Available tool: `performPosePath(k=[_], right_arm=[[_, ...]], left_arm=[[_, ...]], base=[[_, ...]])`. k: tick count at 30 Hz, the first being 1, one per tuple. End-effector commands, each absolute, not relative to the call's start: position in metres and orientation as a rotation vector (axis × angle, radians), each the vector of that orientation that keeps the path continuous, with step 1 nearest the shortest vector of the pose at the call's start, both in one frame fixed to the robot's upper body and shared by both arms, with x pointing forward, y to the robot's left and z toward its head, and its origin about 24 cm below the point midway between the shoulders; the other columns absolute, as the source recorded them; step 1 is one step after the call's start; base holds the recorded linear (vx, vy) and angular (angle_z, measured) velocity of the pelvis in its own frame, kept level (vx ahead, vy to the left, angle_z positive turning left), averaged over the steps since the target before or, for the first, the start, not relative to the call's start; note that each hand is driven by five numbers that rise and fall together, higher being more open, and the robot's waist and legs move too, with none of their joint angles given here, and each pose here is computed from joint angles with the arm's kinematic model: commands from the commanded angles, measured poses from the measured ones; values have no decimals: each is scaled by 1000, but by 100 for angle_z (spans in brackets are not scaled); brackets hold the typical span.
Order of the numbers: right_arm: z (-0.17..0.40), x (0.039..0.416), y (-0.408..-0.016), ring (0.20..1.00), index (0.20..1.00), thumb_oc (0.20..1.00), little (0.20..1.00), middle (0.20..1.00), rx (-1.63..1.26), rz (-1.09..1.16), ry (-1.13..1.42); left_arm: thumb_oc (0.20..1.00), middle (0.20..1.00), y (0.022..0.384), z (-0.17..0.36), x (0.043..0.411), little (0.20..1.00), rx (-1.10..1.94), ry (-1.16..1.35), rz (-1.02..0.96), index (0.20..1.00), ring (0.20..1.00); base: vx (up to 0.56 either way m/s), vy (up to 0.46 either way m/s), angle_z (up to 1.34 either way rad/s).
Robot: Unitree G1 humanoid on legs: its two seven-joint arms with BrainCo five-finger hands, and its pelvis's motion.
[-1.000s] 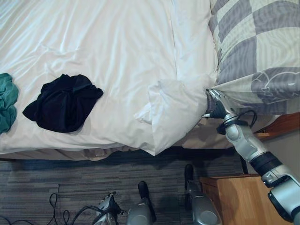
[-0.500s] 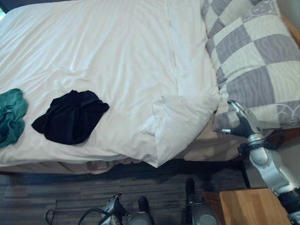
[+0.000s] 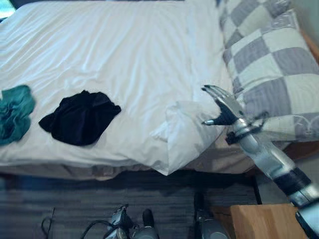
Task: Tidy up the quilt and then pick up the clothes from the bed and put them into the laundry hamper.
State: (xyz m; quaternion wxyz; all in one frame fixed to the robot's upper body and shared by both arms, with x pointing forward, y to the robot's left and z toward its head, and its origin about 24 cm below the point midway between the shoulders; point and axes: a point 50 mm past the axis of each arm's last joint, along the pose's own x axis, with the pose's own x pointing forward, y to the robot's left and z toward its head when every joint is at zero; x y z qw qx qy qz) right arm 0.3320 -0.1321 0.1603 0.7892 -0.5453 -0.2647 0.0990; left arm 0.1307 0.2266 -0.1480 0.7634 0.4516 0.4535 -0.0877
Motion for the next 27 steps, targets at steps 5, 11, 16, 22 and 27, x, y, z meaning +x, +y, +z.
performPosePath(k=[5,11,16,22,27], right_arm=[[170,379,-127,1000,1000,1000,1000,1000,-1199,107,-459],[124,392,-132,200,200,200,200,200,-1218,126,-206],[93,372,-136,200,200,200,200,200,-1128,164,-159],[13,268,-222,200,200,200,200,200,-921,45,116],[-42,215,-244,1000,1000,1000,1000,1000,-853,-33,383]], left_arm=[[1000,1000,231,-142,148,1000,1027,940,-164,1000,1000],[1000,1000,224,-145,146,1000,1065,935,-239,1000,1000],[1000,1000,222,-148,141,1000,1065,959,-255,1000,1000],[1000,1000,236,-147,134,1000,1006,1037,-151,1000,1000],[1000,1000,238,-146,135,1000,1000,1036,-137,1000,1000]], base=[[-52,-33,32],[-5,24,13],[30,41,-1],[86,27,-15],[52,42,-39]])
